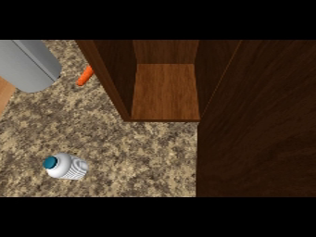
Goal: Pick up the bottled water, place it into the cabinet and close the cabinet
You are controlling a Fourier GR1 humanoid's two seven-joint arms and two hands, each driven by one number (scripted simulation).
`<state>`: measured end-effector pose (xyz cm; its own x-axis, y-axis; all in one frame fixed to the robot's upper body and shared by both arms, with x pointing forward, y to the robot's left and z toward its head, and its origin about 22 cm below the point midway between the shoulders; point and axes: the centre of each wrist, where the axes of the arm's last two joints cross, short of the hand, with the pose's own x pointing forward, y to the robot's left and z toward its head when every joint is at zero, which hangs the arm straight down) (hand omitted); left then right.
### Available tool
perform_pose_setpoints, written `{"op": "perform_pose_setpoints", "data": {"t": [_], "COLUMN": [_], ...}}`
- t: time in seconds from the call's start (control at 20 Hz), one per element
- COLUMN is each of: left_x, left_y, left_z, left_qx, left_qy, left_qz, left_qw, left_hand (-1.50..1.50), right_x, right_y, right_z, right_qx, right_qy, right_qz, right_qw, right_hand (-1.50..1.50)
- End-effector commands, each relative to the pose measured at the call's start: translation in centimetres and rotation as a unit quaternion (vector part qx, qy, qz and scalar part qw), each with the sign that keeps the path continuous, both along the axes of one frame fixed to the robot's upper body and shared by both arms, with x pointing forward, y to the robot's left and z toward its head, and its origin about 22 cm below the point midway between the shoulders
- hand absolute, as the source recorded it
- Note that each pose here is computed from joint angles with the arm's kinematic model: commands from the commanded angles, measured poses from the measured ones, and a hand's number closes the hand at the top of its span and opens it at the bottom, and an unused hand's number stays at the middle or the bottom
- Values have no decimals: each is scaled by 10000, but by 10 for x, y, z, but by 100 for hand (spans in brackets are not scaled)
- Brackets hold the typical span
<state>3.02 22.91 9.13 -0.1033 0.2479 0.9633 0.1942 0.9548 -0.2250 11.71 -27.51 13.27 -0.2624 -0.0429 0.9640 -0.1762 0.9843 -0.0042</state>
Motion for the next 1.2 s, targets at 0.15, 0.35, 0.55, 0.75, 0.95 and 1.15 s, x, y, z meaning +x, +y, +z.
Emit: {"op": "perform_pose_setpoints", "data": {"t": [0.15, 0.35, 0.55, 0.75, 0.95, 1.15], "left_x": [-11, -15, -13, -10, 6, 33], "left_y": [8, 15, 26, 46, 64, 71], "left_z": [37, 34, 7, 1, -29, -33], "left_qx": [17, 50, 131, 394, 436, 521], "left_qy": [-693, -663, -463, -297, -44, -105], "left_qz": [552, 926, 1031, 1184, 1231, 1287], "left_qw": [9961, 9935, 9935, 9917, 9914, 9903], "left_hand": [-150, -150, -150, -150, -150, -150], "right_x": [-27, -31, -36, -39, -36, -40], "right_y": [5, 3, -9, -5, -14, -8], "right_z": [32, 29, 31, 32, 25, 26], "right_qx": [404, 362, 248, 338, 343, 377], "right_qy": [-264, -285, -253, -293, -261, -360], "right_qz": [300, 313, 421, 377, 389, 509], "right_qw": [9984, 9984, 9985, 9983, 9983, 9973], "right_hand": [-150, -150, -150, -150, -150, -150]}}
